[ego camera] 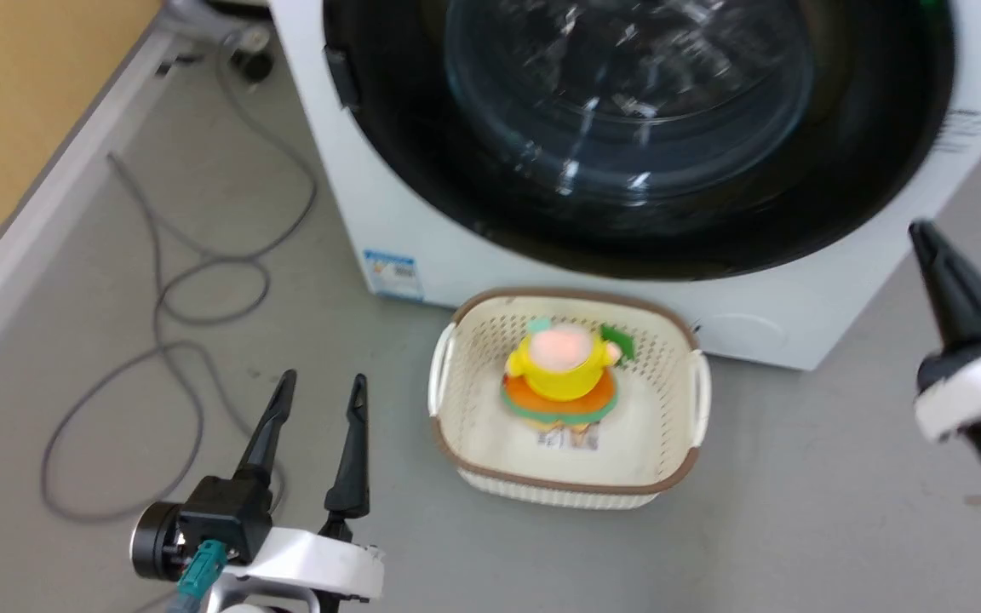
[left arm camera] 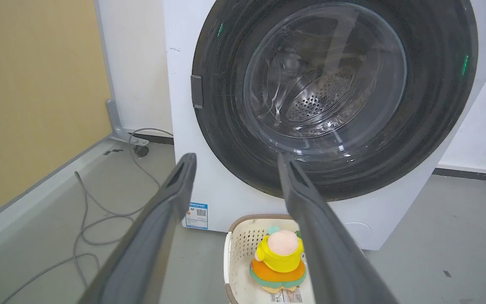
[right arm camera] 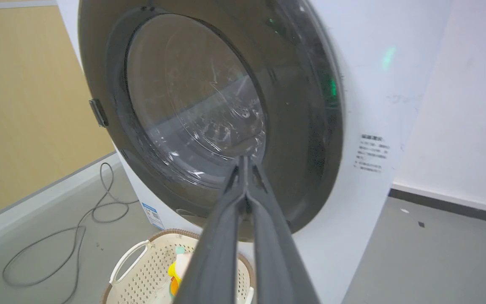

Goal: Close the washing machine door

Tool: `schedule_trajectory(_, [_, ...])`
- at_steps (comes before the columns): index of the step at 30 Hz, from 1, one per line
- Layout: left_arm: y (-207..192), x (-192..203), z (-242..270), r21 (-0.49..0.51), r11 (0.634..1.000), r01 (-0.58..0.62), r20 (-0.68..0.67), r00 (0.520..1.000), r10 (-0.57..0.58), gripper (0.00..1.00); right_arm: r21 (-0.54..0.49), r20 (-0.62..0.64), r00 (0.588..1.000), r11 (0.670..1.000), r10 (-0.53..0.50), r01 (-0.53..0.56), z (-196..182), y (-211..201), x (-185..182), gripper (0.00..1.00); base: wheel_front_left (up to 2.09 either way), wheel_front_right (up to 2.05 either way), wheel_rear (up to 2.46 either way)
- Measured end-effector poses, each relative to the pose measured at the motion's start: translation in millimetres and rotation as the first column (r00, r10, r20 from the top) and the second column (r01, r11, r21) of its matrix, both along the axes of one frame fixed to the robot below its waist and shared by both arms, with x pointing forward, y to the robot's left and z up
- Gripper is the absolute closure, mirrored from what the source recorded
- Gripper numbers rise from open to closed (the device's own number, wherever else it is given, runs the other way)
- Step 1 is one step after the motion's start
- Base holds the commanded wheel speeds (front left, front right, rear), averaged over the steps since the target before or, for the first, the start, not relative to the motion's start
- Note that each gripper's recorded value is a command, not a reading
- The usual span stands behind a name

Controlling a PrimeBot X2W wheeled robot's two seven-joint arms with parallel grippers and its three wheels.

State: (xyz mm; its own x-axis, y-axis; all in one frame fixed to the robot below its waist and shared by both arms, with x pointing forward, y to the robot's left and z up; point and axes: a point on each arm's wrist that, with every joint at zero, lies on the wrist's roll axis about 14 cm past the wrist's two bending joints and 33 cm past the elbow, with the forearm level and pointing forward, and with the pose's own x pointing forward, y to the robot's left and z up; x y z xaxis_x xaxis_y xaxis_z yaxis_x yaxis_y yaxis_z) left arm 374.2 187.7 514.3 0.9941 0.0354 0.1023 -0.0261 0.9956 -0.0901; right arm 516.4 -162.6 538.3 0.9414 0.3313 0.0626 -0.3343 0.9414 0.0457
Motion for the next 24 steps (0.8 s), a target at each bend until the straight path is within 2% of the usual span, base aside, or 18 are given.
schedule_trajectory(7, [-8, -6, 10, -0.006, 1.000, 0.025, 0.031, 0.999, -0.025, 0.00, 0.073, 0.064, 0.995, 0.994, -0.083, 0.078, 11, -20, -56, 1.00, 0.00, 0.00, 0.00])
schedule_trajectory(13, [-11, -15, 10, -0.009, 0.999, 0.036, 0.033, 0.999, -0.036, 0.00, 0.166, 0.078, 0.979, 0.971, -0.187, 0.172, 10, -29, -100, 1.00, 0.00, 0.00, 0.00])
schedule_trajectory(14, [-12, -17, 10, -0.010, 0.999, 0.037, 0.032, 0.999, -0.037, 0.00, 0.171, 0.071, 0.977, 0.968, -0.199, 0.184, 7, -29, -108, 0.95, 0.00, 0.00, 0.00])
schedule_trajectory(15, [-12, -21, 7, -0.010, 0.999, 0.037, 0.024, 0.999, -0.037, 0.00, 0.176, 0.062, 0.973, 0.962, -0.221, 0.207, 2, -30, -120, 0.58, 0.00, 0.00, 0.00])
schedule_trajectory(16, [-12, -21, 7, -0.010, 0.999, 0.037, 0.024, 0.999, -0.037, 0.00, 0.176, 0.062, 0.973, 0.962, -0.221, 0.207, 2, -30, -120, 0.00, 0.00, 0.00, 0.00])
schedule_trajectory(24, [-11, -33, 0, 0.011, 0.999, 0.034, 0.001, 0.999, -0.034, 0.00, 0.124, 0.034, 0.971, 0.965, -0.235, 0.229, -12, -21, -151, 0.00, 0.00, 0.00, 0.00])
